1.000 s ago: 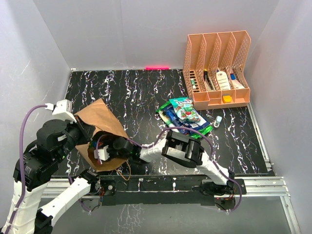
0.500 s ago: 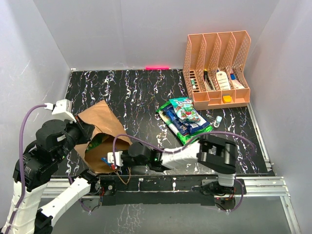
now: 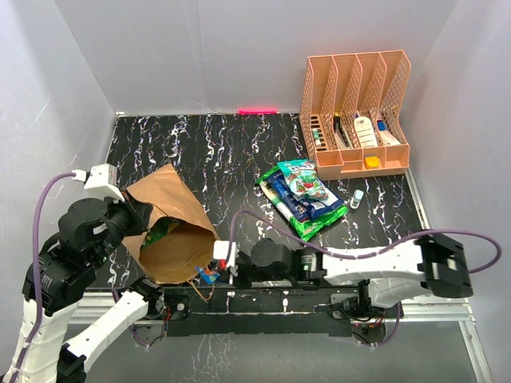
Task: Take the snacks out of the paper bag
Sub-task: Take out the snack from the paper bag, then place the snack at the center of the board.
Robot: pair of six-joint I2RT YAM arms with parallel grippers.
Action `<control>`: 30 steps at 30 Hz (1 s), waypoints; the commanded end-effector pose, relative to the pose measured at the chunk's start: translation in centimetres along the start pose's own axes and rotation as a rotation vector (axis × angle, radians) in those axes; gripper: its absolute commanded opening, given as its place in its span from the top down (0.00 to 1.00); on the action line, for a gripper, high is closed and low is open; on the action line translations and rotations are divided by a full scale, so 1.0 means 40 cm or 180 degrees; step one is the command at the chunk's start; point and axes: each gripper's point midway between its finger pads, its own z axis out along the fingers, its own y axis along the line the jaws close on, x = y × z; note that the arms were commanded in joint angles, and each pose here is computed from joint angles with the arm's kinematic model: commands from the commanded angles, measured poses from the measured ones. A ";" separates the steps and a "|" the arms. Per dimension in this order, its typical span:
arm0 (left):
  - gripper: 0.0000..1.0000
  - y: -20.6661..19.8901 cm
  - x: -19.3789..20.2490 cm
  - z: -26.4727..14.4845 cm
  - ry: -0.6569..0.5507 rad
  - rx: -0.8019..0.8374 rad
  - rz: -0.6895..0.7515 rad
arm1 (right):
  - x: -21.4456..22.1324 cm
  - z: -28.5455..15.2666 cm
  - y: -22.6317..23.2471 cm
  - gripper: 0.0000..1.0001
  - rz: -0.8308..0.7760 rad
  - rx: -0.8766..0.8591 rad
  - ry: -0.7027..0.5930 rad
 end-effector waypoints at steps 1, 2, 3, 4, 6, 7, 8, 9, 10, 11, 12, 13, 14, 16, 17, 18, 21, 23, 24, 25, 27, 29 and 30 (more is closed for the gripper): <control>1.00 0.003 -0.016 0.003 -0.0102 -0.0016 0.0056 | -0.052 -0.091 -0.079 0.84 0.0577 0.0697 -0.0243; 1.00 0.003 -0.016 0.003 -0.0103 -0.0018 0.0061 | -0.055 -0.111 -0.098 0.85 0.0634 0.0852 -0.0287; 1.00 0.005 -0.017 0.003 -0.0108 -0.0028 0.0066 | -0.058 -0.134 -0.122 0.85 0.0733 0.1053 -0.0342; 1.00 0.006 -0.018 0.002 -0.0112 -0.0033 0.0070 | -0.055 -0.157 -0.150 0.86 0.0919 0.1289 -0.0391; 1.00 0.007 -0.020 0.000 -0.0122 -0.0041 0.0074 | -0.044 -0.211 -0.213 0.88 0.1275 0.1835 -0.0497; 1.00 0.008 -0.019 0.000 -0.0117 -0.0045 0.0078 | -0.034 -0.238 -0.243 0.89 0.1430 0.2102 -0.0534; 1.00 0.009 -0.019 -0.001 -0.0119 -0.0049 0.0082 | -0.025 -0.265 -0.267 0.90 0.1567 0.2319 -0.0571; 1.00 0.010 -0.020 -0.002 -0.0124 -0.0053 0.0082 | -0.019 -0.289 -0.288 0.91 0.1682 0.2503 -0.0617; 1.00 0.010 -0.020 -0.002 -0.0124 -0.0056 0.0082 | -0.012 -0.313 -0.309 0.91 0.1805 0.2687 -0.0671; 1.00 0.010 -0.021 -0.001 -0.0127 -0.0059 0.0081 | -0.005 -0.336 -0.330 0.91 0.1969 0.2847 -0.0733; 1.00 0.009 -0.020 -0.001 -0.0120 -0.0054 0.0083 | 0.003 -0.355 -0.349 0.92 0.2139 0.2973 -0.0785; 1.00 0.008 -0.021 -0.001 -0.0122 -0.0047 0.0081 | 0.014 -0.375 -0.372 0.92 0.2323 0.3097 -0.0830; 1.00 0.007 -0.021 0.001 -0.0118 -0.0043 0.0082 | 0.026 -0.393 -0.390 0.93 0.2534 0.3199 -0.0870; 1.00 0.004 -0.024 0.001 -0.0123 -0.0032 0.0080 | 0.062 -0.433 -0.430 0.93 0.2997 0.3443 -0.0934; 1.00 0.004 -0.025 0.000 -0.0123 -0.0033 0.0078 | 0.079 -0.450 -0.443 0.93 0.3230 0.3545 -0.0984; 1.00 0.003 -0.025 0.000 -0.0119 -0.0031 0.0080 | 0.095 -0.467 -0.455 0.93 0.3418 0.3637 -0.1029; 1.00 0.006 -0.024 -0.002 -0.0115 -0.0043 0.0083 | 0.112 -0.517 -0.484 0.93 0.3800 0.3830 -0.1316; 1.00 0.006 -0.023 -0.001 -0.0115 -0.0046 0.0084 | 0.126 -0.551 -0.503 0.93 0.4037 0.3976 -0.1538; 1.00 0.005 -0.022 -0.001 -0.0112 -0.0038 0.0083 | 0.136 -0.573 -0.520 0.93 0.4175 0.4065 -0.1671; 1.00 0.004 -0.022 -0.001 -0.0107 -0.0029 0.0084 | 0.143 -0.584 -0.530 0.93 0.4347 0.4086 -0.1796; 1.00 0.002 -0.024 -0.002 -0.0102 -0.0022 0.0084 | 0.158 -0.610 -0.555 0.93 0.4598 0.4161 -0.1999; 1.00 0.002 -0.026 -0.004 -0.0103 -0.0025 0.0084 | 0.175 -0.632 -0.580 0.93 0.4787 0.4232 -0.2123; 1.00 0.002 -0.028 -0.005 -0.0111 -0.0028 0.0084 | 0.183 -0.640 -0.592 0.93 0.4870 0.4252 -0.2149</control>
